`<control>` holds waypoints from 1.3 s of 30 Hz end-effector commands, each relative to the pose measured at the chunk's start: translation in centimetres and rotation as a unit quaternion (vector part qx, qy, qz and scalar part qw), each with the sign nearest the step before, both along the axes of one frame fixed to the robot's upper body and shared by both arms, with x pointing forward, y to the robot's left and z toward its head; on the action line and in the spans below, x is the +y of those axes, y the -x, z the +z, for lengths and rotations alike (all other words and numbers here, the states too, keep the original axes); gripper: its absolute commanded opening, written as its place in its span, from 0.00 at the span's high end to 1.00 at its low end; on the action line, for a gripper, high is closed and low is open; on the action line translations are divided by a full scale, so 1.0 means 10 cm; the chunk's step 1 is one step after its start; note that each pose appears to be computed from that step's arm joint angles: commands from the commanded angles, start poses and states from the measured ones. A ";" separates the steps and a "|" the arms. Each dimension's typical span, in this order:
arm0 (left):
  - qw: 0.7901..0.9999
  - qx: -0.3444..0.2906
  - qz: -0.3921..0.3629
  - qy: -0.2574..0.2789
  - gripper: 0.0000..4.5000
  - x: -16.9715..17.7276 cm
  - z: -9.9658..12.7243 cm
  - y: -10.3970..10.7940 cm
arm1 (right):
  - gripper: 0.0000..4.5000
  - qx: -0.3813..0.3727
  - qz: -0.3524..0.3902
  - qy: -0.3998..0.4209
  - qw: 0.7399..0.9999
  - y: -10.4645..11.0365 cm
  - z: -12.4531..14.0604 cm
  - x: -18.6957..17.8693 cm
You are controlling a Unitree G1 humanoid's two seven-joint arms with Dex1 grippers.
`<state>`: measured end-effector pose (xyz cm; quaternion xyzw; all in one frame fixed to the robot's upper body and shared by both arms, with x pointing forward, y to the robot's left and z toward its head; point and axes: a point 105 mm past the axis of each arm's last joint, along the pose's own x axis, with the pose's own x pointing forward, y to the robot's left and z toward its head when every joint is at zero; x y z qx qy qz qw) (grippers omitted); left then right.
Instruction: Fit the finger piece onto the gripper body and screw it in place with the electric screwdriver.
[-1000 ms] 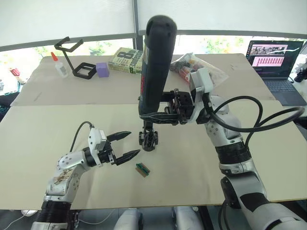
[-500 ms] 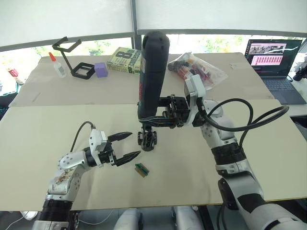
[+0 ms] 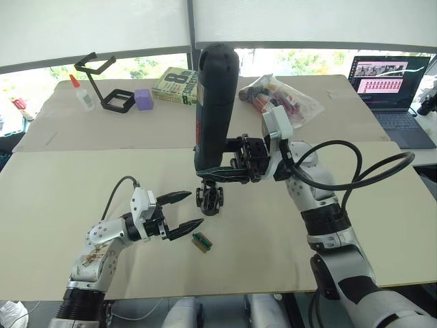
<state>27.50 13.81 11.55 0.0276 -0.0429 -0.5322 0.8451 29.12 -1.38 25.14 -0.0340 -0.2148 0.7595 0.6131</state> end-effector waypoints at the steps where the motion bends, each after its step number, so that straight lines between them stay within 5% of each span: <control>1: 1.000 -0.015 -0.006 0.001 0.00 -0.04 0.10 0.02 | 0.57 -0.029 0.013 -0.019 0.999 0.09 0.16 -0.01; 39: 1.000 -0.004 0.002 -0.011 0.00 -0.01 -0.03 0.04 | 0.57 -0.010 0.008 -0.007 1.000 0.05 0.04 0.02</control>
